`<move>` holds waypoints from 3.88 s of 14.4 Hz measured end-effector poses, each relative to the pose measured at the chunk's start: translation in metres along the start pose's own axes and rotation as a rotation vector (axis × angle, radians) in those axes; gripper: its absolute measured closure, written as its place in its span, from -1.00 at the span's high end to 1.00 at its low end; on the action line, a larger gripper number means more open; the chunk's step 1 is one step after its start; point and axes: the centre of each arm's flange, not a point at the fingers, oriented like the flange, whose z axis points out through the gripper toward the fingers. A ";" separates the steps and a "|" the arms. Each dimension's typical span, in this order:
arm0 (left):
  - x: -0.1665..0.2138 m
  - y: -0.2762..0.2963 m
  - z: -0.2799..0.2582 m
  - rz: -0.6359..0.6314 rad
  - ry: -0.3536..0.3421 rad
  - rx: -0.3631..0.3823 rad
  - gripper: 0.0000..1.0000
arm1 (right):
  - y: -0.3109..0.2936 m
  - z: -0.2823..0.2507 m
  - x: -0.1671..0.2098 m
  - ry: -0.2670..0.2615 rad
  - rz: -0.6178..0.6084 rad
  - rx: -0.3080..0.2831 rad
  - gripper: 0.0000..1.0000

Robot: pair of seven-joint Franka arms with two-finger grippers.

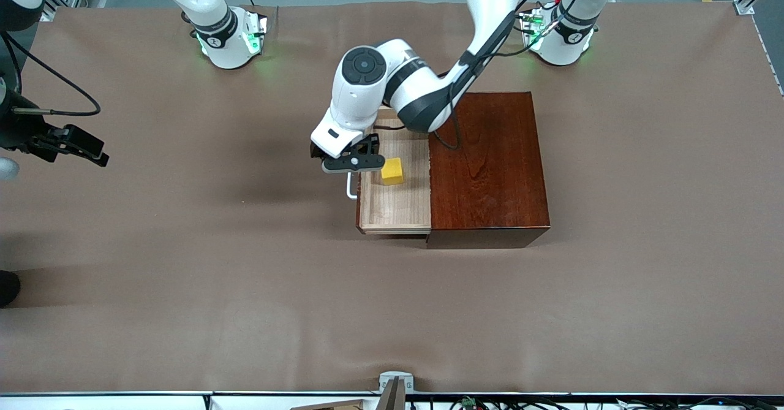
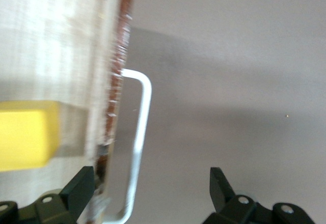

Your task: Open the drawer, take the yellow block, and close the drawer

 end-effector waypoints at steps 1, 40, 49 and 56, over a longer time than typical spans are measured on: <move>0.006 -0.008 -0.028 -0.012 -0.002 0.030 1.00 | 0.000 0.000 0.000 0.000 0.000 0.000 1.00; 0.170 -0.476 -0.350 0.104 -0.089 0.180 1.00 | -0.407 0.135 -0.095 0.067 -0.932 0.066 1.00; 0.173 -0.477 -0.347 0.102 -0.084 0.179 1.00 | -0.449 0.185 -0.099 0.173 -1.460 0.064 1.00; 0.173 -0.478 -0.347 0.102 -0.084 0.179 1.00 | -0.487 0.226 -0.136 0.118 -1.565 0.086 1.00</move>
